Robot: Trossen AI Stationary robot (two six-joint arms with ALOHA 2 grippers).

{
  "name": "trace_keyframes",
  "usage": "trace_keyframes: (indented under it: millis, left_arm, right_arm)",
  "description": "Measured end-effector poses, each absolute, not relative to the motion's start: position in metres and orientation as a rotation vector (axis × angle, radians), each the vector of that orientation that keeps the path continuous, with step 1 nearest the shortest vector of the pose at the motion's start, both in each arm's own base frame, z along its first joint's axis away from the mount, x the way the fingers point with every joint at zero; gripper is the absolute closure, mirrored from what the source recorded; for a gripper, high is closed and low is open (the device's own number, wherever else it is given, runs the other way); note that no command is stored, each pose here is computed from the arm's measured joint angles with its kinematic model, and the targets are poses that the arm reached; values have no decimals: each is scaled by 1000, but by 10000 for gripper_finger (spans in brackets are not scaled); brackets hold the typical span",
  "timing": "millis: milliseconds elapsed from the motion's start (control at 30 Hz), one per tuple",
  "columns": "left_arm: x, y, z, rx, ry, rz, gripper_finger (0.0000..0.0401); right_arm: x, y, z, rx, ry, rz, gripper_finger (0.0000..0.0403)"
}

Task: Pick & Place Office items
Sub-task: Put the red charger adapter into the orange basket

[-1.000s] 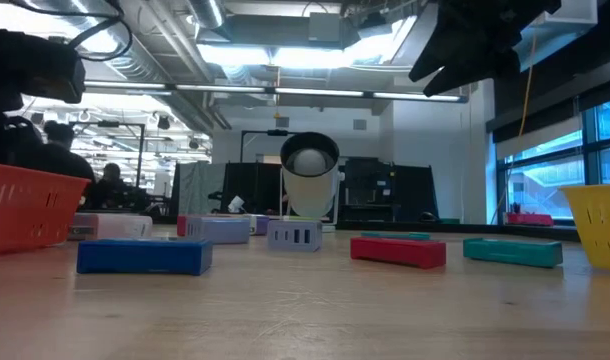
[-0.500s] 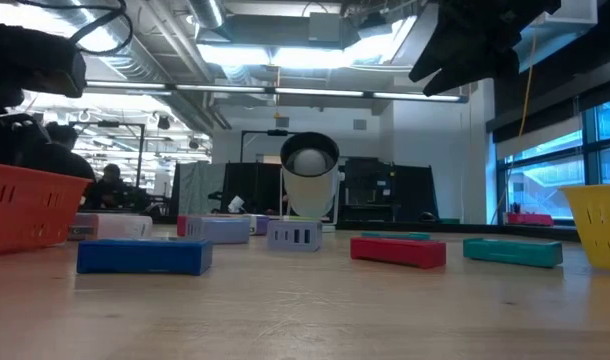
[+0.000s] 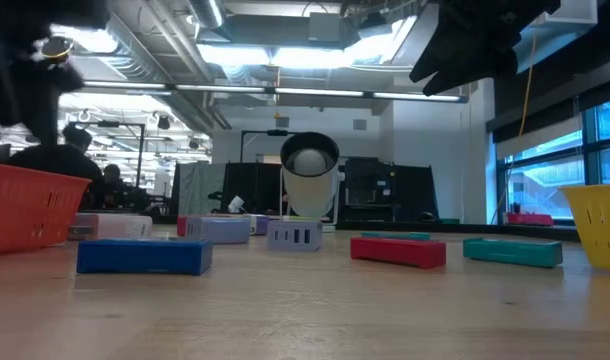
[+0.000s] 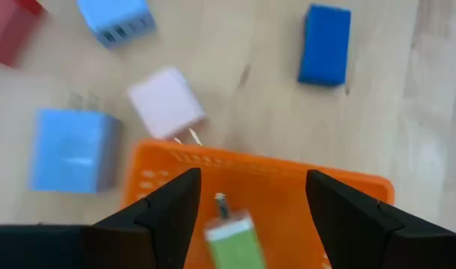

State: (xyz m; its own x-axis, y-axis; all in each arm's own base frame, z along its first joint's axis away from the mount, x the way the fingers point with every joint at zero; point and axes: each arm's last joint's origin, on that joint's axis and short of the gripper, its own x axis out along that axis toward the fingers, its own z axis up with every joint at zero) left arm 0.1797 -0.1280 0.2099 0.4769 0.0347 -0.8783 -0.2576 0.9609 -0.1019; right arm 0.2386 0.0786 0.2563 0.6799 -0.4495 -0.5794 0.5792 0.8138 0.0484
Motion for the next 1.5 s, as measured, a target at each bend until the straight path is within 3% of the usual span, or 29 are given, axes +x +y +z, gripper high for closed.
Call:
trace_keyframes:
  millis: [467, 667, 1033, 1500]
  left_arm:
    - [207, -55, 229, 136, 1078, 453, 124]
    - [218, -12, 223, 112, 1189, 492, 116]
    - [243, 26, 196, 61, 1303, 197, 120]
    - [252, 60, 181, 70, 1311, 147, 118]
  right_arm:
    - [239, 79, 256, 222, 588, -579, 179]
    - [239, 79, 256, 219, 589, -578, 179]
    - [239, 79, 256, 216, 597, -567, 179]
    - [239, 79, 256, 220, 607, -554, 179]
